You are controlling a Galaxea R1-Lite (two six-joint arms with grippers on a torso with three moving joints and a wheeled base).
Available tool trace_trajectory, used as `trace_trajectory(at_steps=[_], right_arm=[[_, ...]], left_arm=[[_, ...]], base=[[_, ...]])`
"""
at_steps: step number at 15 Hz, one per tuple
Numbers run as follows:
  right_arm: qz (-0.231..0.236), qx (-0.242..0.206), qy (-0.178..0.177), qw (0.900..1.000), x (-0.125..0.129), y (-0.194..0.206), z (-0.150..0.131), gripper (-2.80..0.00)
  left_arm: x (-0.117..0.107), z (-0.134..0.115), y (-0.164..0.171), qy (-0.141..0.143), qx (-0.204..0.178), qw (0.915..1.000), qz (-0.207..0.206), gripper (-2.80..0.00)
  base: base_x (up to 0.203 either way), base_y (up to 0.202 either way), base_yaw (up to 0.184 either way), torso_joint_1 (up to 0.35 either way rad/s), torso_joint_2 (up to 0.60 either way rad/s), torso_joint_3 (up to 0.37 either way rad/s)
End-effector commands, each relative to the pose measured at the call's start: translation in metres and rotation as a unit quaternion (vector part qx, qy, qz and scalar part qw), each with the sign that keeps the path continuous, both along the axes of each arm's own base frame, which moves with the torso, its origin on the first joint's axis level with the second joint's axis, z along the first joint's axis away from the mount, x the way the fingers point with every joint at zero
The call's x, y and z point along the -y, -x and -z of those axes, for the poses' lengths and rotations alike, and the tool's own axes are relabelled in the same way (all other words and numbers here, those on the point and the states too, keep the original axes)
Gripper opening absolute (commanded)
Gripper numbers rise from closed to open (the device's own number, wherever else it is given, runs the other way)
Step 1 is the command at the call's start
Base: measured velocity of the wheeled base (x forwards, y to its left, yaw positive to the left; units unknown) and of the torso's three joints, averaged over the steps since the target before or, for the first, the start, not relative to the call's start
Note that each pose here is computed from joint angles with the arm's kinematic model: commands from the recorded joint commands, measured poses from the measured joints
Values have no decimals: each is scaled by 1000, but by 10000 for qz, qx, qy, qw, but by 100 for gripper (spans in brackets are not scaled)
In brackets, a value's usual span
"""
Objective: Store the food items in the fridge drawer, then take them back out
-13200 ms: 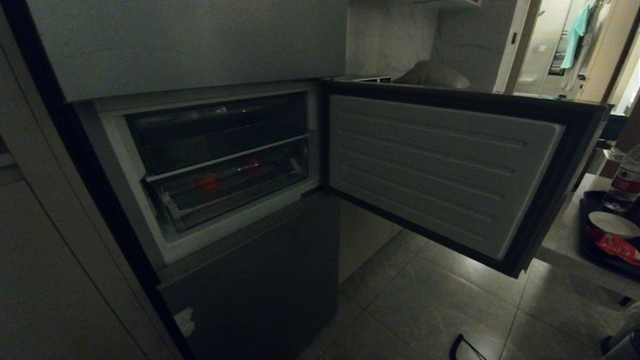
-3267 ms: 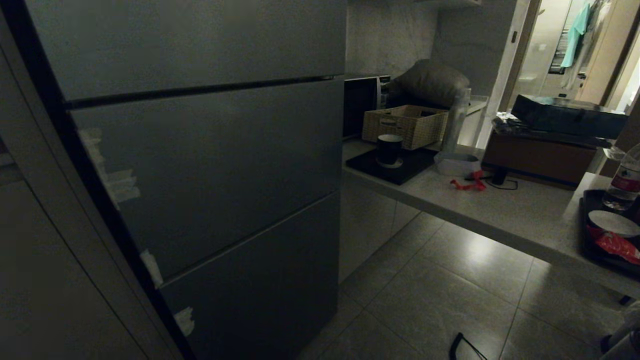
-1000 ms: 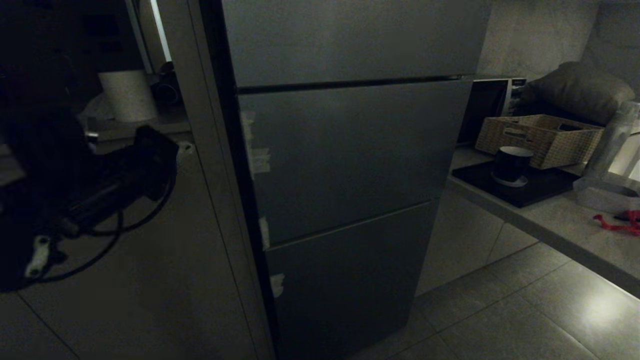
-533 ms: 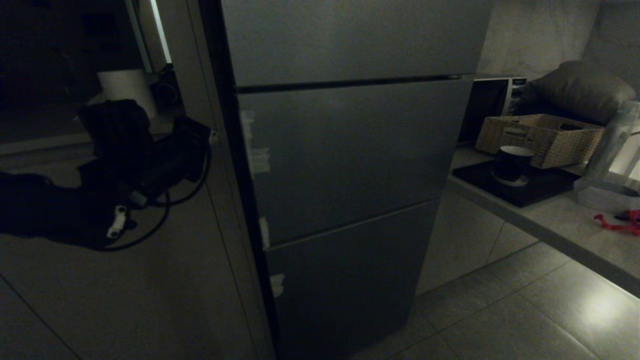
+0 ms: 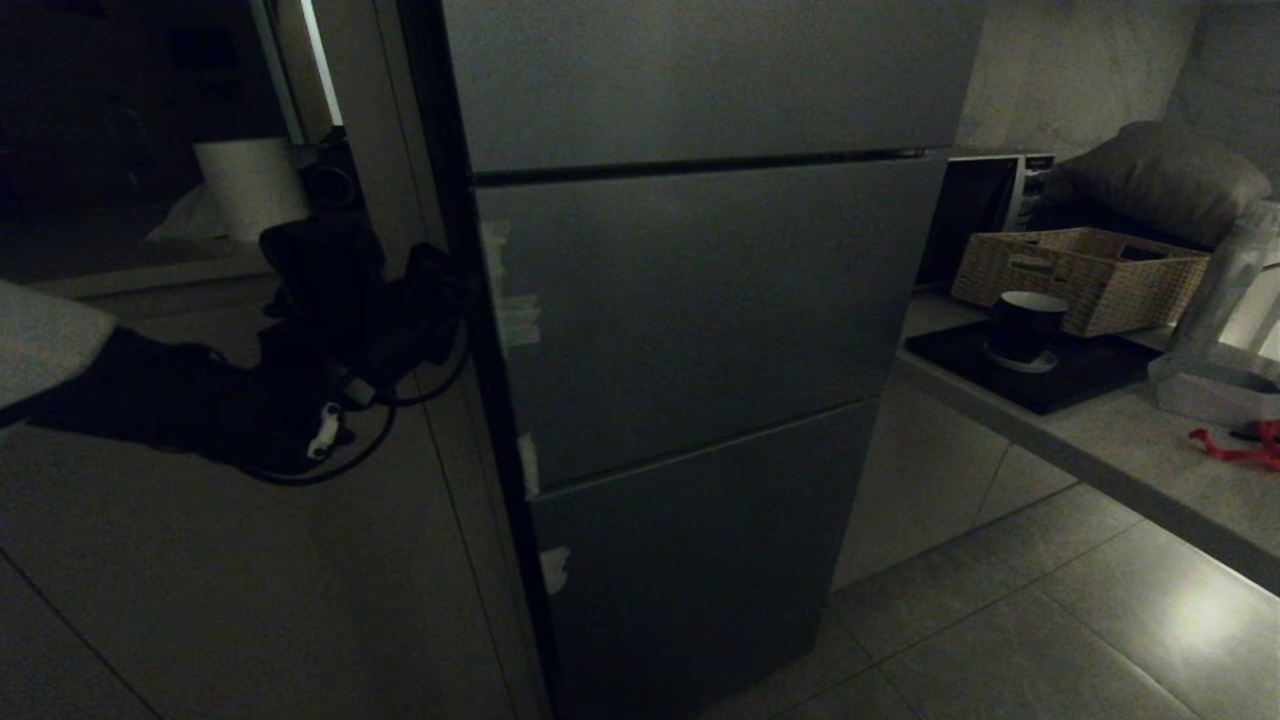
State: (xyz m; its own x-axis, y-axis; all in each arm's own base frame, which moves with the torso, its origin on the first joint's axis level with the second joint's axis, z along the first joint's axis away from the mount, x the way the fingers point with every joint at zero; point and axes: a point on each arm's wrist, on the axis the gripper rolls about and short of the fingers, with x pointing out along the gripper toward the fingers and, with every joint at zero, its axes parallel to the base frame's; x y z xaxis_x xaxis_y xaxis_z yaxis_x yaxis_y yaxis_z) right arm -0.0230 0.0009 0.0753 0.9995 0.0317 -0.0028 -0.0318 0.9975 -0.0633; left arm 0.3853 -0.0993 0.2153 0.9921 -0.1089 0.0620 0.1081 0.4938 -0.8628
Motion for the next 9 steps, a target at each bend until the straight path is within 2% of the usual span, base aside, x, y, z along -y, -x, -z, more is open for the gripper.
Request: trace_trajectory(at_steps=[1, 9], right_arm=[[-3, -9, 5, 10000, 0, 0, 0, -280], [-3, -9, -3, 10000, 0, 0, 0, -280]], left_arm=[[5, 10, -7, 5, -84, 10000, 28, -280], [28, 18, 2, -61, -258, 9988, 411, -280]], base=[[0, 0, 0, 0, 0, 0], [0, 0, 0, 0, 0, 0]])
